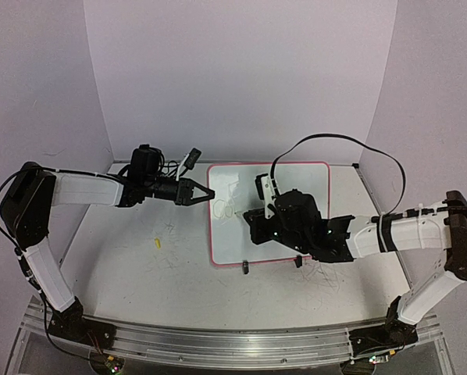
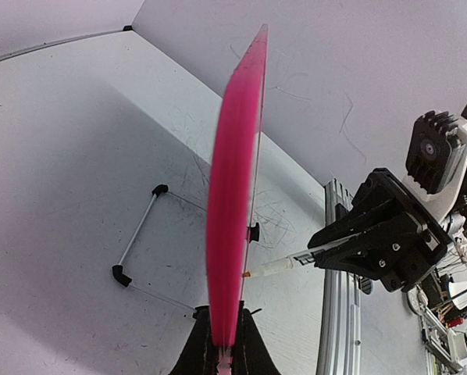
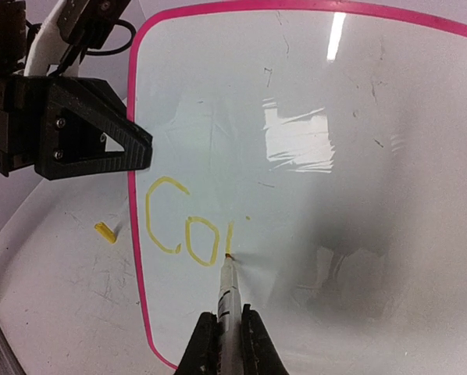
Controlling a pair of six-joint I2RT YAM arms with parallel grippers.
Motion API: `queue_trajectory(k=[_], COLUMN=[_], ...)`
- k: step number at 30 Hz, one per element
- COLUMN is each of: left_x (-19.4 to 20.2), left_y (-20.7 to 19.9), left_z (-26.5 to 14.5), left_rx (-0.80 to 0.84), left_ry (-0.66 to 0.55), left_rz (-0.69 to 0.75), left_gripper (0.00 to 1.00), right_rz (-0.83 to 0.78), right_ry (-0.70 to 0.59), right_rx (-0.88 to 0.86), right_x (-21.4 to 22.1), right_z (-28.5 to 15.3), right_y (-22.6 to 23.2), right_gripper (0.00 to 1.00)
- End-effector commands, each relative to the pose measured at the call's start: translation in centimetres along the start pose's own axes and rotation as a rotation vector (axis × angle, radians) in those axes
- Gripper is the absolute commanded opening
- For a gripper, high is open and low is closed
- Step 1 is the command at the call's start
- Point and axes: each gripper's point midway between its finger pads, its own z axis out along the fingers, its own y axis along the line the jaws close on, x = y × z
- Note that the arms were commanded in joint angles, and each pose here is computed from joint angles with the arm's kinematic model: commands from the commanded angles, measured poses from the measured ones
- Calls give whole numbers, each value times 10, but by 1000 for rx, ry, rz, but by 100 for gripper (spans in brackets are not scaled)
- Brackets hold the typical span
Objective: Write a sentence on the whiteboard
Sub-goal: Write a sentence at the center of the board.
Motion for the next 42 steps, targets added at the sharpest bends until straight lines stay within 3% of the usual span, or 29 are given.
queue_trajectory(k=[1, 42], left_x=[-13, -13], left_y=[-5, -7], left_z=[-5, -5], left_rx=[-27, -27], left_ry=[-39, -40], left_rz=[59, 62], left_gripper=[0, 0], right_rz=[13, 12], right_ry=[5, -107], right_rx=[5, 111], right_x=[4, -39], right_z=[-1, -3], right_y=[-2, -15], right_gripper=[0, 0])
